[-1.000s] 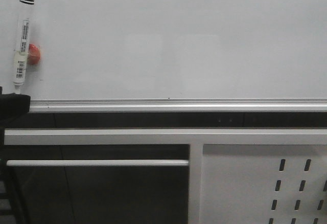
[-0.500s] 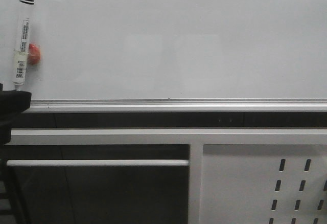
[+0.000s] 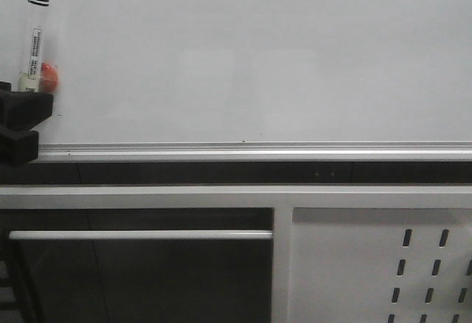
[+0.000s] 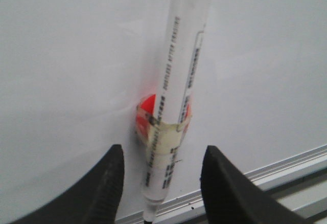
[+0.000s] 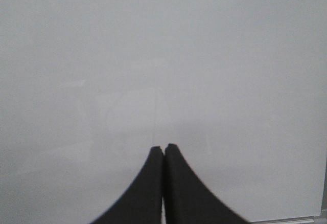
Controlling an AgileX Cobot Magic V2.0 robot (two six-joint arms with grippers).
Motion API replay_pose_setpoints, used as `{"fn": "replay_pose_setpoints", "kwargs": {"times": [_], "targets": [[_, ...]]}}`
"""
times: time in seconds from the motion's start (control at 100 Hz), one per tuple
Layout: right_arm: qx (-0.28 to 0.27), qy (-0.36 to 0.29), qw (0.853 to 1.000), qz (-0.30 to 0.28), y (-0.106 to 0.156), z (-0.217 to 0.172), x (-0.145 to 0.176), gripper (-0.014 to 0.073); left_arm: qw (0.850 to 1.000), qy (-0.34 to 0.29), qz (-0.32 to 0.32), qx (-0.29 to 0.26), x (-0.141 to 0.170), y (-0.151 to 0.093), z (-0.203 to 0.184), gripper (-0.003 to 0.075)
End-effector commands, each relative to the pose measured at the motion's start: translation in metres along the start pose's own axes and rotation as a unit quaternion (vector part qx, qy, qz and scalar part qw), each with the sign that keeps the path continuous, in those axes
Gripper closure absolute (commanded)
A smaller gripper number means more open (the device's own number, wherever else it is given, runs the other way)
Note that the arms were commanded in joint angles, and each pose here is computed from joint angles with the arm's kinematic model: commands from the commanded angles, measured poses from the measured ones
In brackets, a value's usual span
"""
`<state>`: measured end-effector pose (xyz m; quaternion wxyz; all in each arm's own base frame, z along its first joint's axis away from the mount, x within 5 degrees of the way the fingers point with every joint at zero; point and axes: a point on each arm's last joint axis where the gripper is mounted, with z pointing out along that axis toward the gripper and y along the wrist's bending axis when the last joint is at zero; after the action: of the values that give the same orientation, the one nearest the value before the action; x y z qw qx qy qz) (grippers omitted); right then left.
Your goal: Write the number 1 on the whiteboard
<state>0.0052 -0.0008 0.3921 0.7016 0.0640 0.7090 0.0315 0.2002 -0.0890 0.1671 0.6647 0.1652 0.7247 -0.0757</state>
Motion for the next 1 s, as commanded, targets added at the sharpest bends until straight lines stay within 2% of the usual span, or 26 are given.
{"fn": "replay_pose_setpoints", "kwargs": {"times": [0.0,0.32,0.64,0.99], "targets": [[-0.006,-0.039,0.999,-0.005,0.002,0.003,-0.014,0.0656,0.992,-0.123,-0.003,-0.023,-0.027,0.003,0.000,0.0459],[-0.006,-0.039,0.999,-0.005,0.002,0.003,-0.014,0.0656,0.995,-0.096,0.004,-0.015,-0.014,0.000,0.008,0.0738],[-0.006,-0.039,0.999,-0.005,0.002,0.003,-0.014,0.0656,0.994,-0.111,0.001,-0.018,-0.020,0.000,0.015,0.0738],[-0.006,-0.043,0.999,-0.005,0.002,0.003,-0.014,0.0656,0.991,-0.130,0.001,-0.014,-0.029,0.001,0.002,0.0738]]}}
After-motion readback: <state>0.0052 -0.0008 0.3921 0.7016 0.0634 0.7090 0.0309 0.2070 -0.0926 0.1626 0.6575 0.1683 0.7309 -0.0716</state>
